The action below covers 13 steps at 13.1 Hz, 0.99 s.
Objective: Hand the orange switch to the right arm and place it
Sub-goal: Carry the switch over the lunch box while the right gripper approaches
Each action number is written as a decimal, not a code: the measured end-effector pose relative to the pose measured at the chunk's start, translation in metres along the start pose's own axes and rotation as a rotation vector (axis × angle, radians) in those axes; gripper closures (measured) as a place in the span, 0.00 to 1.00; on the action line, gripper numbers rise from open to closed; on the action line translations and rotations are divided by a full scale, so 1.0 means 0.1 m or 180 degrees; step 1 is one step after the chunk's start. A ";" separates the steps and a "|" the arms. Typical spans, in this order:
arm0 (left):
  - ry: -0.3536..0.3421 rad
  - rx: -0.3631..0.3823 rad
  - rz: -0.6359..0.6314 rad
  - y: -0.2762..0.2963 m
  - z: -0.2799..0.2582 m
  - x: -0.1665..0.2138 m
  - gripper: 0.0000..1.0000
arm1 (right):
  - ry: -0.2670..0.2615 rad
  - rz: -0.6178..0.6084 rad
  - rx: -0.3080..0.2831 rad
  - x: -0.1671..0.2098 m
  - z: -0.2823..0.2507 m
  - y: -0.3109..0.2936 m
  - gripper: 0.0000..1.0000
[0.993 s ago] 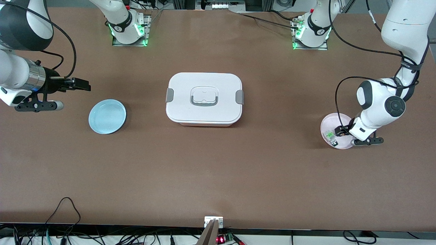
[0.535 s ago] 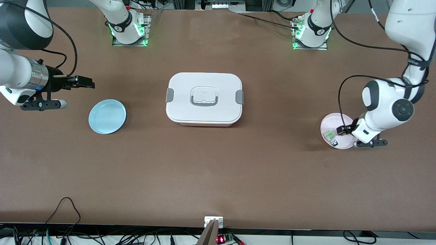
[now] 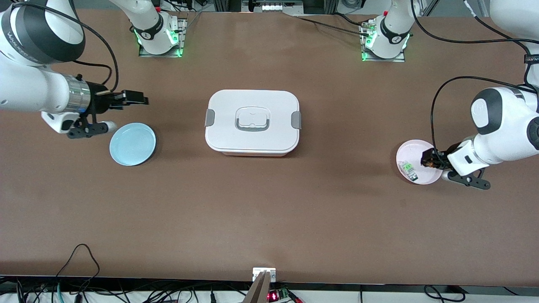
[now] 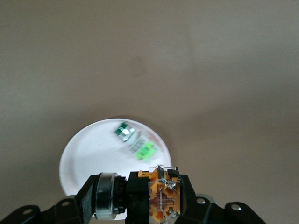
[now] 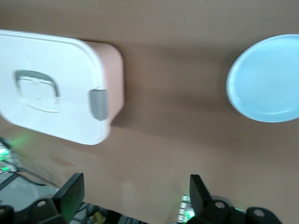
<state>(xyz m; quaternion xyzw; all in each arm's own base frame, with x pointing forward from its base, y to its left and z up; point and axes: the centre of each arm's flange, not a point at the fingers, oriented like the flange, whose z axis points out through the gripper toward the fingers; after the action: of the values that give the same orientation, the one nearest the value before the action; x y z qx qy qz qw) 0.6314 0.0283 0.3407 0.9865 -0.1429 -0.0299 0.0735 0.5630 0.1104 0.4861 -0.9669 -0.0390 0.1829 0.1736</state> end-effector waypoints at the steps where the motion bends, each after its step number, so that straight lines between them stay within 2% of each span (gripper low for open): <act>1: 0.0074 -0.0176 0.0164 0.23 -0.04 0.07 0.28 | -0.0025 0.0008 0.0200 0.03 0.04 -0.07 0.00; 4: 0.0392 -0.1045 0.0540 1.02 -0.13 0.24 0.28 | -0.0077 0.0019 0.0822 0.12 0.15 -0.25 0.00; 8: 0.0644 -0.2311 0.1151 1.74 -0.16 0.24 0.28 | -0.0029 0.0066 0.1488 0.28 0.33 -0.63 0.00; 10: 0.0988 -0.2741 0.1620 1.91 -0.16 0.24 0.28 | -0.0030 0.0328 0.1719 0.34 0.38 -0.79 0.00; 13: 0.1737 -0.3380 0.2141 2.43 0.02 0.36 0.28 | -0.0114 0.0646 0.2118 0.36 0.41 -1.09 0.00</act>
<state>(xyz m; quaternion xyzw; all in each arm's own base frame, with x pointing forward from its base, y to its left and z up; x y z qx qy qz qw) 0.5977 -0.2130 0.3745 0.6910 -0.3839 0.1782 0.5859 0.5802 0.2305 0.4762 -0.8529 0.1161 0.2188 0.4595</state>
